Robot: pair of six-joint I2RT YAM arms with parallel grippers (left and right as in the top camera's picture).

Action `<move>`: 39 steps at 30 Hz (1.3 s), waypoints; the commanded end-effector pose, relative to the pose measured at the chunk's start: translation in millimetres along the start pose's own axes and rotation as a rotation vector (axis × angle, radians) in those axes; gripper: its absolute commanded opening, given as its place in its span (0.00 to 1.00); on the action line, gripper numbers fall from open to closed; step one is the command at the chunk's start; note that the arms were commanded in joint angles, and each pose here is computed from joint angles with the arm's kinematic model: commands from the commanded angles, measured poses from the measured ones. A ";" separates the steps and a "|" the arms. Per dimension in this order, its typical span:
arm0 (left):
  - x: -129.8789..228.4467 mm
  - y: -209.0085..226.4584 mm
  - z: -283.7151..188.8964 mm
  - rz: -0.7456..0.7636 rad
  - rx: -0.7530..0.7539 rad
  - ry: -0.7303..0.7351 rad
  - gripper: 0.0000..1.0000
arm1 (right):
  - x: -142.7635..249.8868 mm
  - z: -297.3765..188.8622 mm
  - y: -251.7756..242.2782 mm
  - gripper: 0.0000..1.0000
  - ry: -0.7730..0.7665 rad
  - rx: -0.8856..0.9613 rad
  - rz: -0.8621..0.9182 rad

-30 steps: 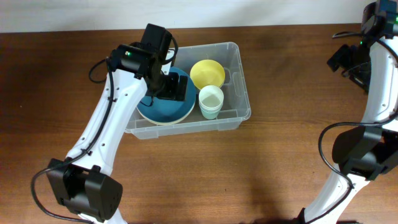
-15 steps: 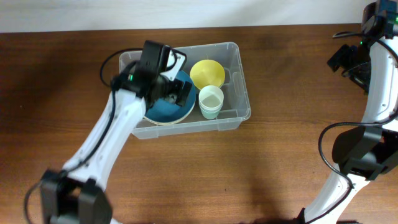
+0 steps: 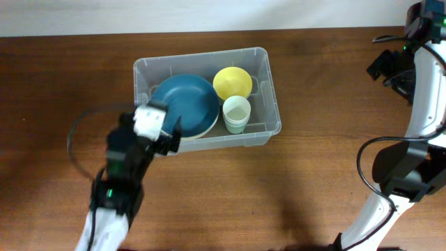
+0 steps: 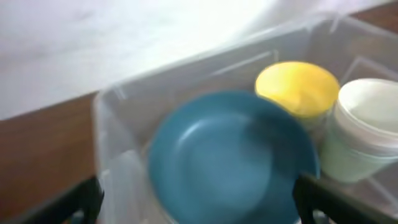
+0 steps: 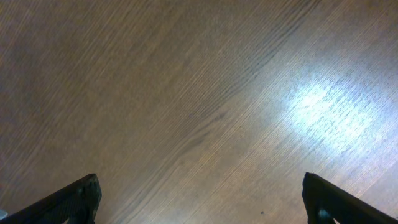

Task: Pack container

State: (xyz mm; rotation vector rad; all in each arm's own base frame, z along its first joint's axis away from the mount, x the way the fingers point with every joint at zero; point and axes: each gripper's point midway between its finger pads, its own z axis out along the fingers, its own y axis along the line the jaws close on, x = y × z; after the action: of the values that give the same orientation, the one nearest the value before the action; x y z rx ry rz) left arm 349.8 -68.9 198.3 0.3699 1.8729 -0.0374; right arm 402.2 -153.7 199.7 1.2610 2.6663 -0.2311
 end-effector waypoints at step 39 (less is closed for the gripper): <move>80.8 21.7 -94.7 -0.006 -0.209 -0.231 1.00 | -0.4 1.7 -0.3 0.99 0.002 0.004 0.009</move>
State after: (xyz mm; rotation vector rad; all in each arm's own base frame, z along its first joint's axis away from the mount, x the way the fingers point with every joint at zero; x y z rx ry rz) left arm 245.7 -11.3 164.2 0.2001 1.6255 0.0946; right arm 402.2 -153.7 199.5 1.2616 2.6664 -0.2312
